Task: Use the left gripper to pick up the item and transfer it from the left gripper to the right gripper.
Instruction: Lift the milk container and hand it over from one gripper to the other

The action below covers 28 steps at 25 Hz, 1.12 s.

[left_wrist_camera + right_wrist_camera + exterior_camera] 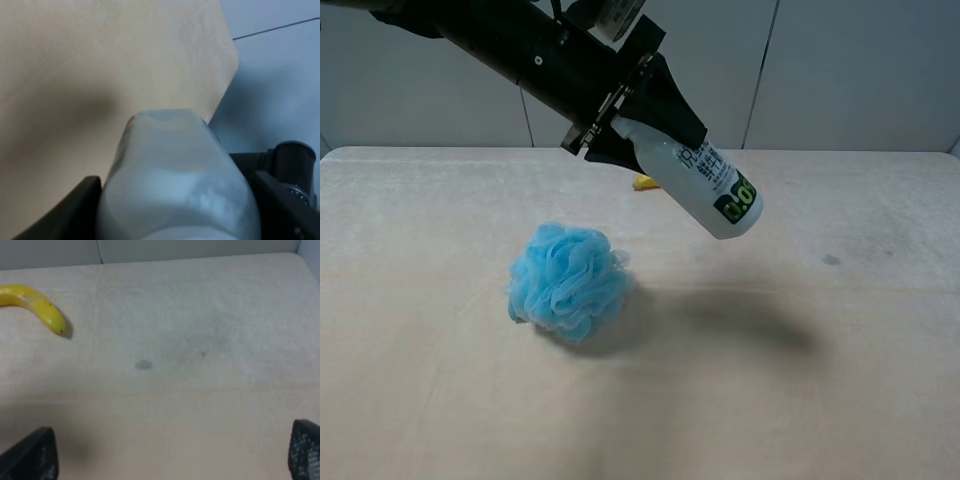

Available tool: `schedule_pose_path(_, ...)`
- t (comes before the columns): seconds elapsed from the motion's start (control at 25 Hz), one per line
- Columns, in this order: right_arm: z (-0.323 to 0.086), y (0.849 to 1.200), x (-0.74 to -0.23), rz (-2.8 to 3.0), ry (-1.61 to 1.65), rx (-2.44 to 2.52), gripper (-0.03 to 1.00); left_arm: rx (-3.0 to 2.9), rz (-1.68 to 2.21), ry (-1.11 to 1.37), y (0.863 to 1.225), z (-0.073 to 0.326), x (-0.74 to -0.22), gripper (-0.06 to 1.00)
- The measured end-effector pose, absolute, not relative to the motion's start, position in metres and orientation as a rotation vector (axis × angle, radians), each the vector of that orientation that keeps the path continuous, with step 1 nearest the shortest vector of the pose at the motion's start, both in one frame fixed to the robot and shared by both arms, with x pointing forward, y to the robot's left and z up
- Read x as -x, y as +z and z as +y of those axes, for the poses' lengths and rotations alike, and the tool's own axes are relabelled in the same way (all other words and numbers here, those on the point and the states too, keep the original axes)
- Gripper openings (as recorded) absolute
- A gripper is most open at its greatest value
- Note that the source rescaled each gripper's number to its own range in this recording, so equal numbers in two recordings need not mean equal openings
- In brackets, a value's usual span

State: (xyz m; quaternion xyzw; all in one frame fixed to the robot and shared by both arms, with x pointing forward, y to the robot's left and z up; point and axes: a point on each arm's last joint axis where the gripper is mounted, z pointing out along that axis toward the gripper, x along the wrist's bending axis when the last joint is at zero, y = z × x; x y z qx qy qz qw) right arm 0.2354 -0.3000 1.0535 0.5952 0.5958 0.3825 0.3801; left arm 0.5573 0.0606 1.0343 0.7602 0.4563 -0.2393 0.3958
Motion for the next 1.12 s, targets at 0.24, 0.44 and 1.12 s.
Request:
schedule_pose_path(0.24, -0.295, 1.054, -0.235, 1.579, 1.001, -1.47, 1.0, -1.949, 1.118, -0.631, 1.035, 0.06, -0.554, 0.03)
schedule_pose_path(0.44, -0.285, 1.076, -0.25, 1.706, 1.056, -1.421, 1.0, -1.949, 1.117, -0.631, 1.035, 0.06, -0.554, 0.03)
schedule_pose_path(1.12, -0.216, 1.111, -0.369, 2.345, 1.188, -0.866, 1.0, -1.933, 1.117, -0.637, 1.036, 0.06, -0.555, 0.03)
